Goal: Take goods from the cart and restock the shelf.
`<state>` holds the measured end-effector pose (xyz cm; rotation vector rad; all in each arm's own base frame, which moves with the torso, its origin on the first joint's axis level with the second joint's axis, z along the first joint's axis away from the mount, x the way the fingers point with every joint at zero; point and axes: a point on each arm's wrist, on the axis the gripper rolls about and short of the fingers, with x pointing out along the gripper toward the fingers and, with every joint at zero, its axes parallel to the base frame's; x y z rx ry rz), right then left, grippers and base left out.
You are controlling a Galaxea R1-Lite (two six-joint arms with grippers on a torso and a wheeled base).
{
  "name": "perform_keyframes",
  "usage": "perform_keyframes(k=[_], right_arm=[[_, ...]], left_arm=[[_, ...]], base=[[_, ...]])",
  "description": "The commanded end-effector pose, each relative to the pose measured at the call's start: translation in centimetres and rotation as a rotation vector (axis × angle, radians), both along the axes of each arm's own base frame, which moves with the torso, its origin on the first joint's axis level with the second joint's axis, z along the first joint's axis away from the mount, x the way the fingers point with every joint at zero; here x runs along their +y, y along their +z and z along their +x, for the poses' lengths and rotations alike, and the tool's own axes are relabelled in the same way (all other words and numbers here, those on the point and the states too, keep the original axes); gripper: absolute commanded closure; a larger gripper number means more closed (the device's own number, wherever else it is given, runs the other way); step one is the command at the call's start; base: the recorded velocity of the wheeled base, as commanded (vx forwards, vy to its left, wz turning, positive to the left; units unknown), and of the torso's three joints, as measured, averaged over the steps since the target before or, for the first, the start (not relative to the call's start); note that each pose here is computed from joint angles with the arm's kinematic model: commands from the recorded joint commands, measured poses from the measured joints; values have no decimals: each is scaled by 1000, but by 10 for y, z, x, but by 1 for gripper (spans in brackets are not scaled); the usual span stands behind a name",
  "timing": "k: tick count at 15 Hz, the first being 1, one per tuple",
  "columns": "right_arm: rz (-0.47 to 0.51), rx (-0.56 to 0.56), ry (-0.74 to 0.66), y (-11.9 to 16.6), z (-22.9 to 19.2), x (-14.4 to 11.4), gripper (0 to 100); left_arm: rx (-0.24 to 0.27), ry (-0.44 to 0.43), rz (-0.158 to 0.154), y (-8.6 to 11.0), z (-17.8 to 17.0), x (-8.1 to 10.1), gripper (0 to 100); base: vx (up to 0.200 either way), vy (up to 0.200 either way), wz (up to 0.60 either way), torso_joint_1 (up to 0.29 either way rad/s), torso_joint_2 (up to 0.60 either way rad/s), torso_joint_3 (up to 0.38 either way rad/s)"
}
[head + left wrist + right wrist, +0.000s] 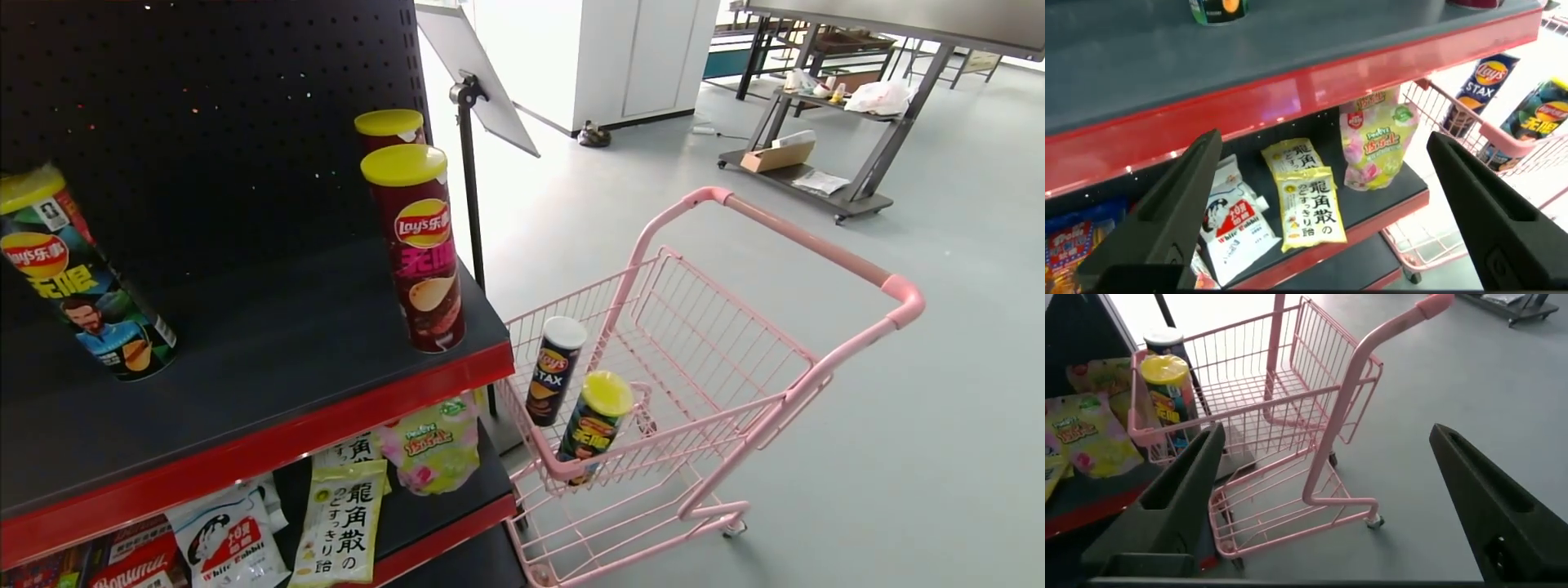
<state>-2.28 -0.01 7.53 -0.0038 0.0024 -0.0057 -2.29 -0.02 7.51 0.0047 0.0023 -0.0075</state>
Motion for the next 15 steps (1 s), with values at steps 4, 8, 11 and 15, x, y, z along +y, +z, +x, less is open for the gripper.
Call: perform_keyframes(k=[4,8,11,15], right_arm=[[-1,1,-2,0,0,0,0],[-4,1,-3,0,0,0,0],[-1,1,0,0,0,0,0],[-8,11,7,0,1,0,0]], left_arm=[[1,0,0,0,0,0,0],[1,0,0,0,0,0,0],[1,0,-2,0,0,0,0],[1,0,0,0,0,0,0]], base=[[0,0,0,-140,388,245],[0,0,0,-170,509,327],[0,0,0,-170,546,380],[0,0,0,-96,366,255]])
